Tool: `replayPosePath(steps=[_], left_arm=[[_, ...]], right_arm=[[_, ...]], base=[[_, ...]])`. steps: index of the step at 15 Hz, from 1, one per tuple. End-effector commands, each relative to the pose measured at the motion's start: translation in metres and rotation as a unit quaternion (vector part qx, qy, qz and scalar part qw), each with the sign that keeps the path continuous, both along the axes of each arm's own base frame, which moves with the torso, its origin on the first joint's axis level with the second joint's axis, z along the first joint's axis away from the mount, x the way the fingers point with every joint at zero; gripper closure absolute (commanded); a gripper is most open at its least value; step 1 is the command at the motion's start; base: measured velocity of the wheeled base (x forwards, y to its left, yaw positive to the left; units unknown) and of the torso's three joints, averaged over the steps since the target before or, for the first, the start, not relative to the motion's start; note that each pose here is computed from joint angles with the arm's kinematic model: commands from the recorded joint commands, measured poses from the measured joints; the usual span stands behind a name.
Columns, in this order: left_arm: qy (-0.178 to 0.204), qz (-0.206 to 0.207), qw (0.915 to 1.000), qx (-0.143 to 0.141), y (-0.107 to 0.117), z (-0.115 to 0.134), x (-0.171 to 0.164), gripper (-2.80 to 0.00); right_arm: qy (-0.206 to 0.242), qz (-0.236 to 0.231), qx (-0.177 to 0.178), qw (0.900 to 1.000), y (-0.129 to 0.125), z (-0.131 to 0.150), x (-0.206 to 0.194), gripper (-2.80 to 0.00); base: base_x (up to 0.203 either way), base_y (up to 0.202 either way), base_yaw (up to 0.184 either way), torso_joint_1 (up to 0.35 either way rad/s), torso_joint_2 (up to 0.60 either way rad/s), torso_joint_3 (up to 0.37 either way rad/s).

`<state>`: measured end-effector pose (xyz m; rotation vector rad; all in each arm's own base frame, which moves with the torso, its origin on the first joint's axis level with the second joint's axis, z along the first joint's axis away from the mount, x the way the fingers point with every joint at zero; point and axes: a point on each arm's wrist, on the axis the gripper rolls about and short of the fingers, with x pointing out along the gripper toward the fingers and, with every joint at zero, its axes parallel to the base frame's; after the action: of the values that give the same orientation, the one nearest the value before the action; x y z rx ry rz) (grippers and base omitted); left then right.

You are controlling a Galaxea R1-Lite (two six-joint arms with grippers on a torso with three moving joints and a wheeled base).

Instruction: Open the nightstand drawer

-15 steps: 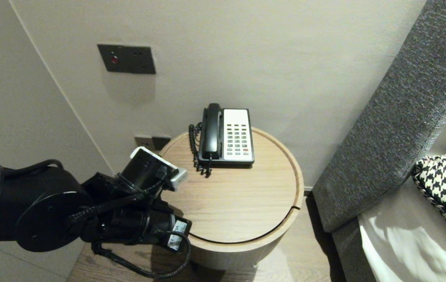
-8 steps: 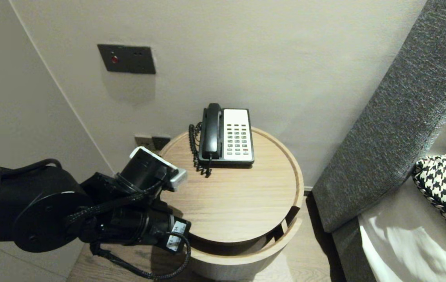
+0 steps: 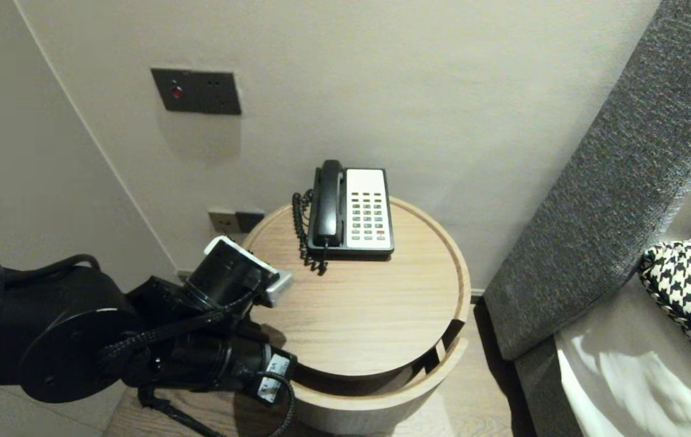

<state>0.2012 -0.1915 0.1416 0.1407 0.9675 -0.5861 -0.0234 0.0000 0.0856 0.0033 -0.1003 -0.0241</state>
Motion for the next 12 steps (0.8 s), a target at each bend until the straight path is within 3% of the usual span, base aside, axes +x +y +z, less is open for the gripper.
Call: replayPosePath(steps=[1, 12], left_arm=[[0.01, -0.01, 0.9998, 0.011, 0.0, -0.008, -0.007, 0.0], [0.026, -0.077, 0.9964, 0.025, 0.005, -0.017, -0.059, 0.0]], right_arm=[[0.02, 0.0, 0.0, 1.0, 0.0, -0.011, 0.003, 0.0], [0.02, 0.0, 0.0, 1.0, 0.0, -0.011, 0.003, 0.0]], base=[[0.0, 0.0, 0.0, 0.0, 0.0, 0.0], [0.0, 0.0, 0.0, 0.0, 0.0, 0.0]])
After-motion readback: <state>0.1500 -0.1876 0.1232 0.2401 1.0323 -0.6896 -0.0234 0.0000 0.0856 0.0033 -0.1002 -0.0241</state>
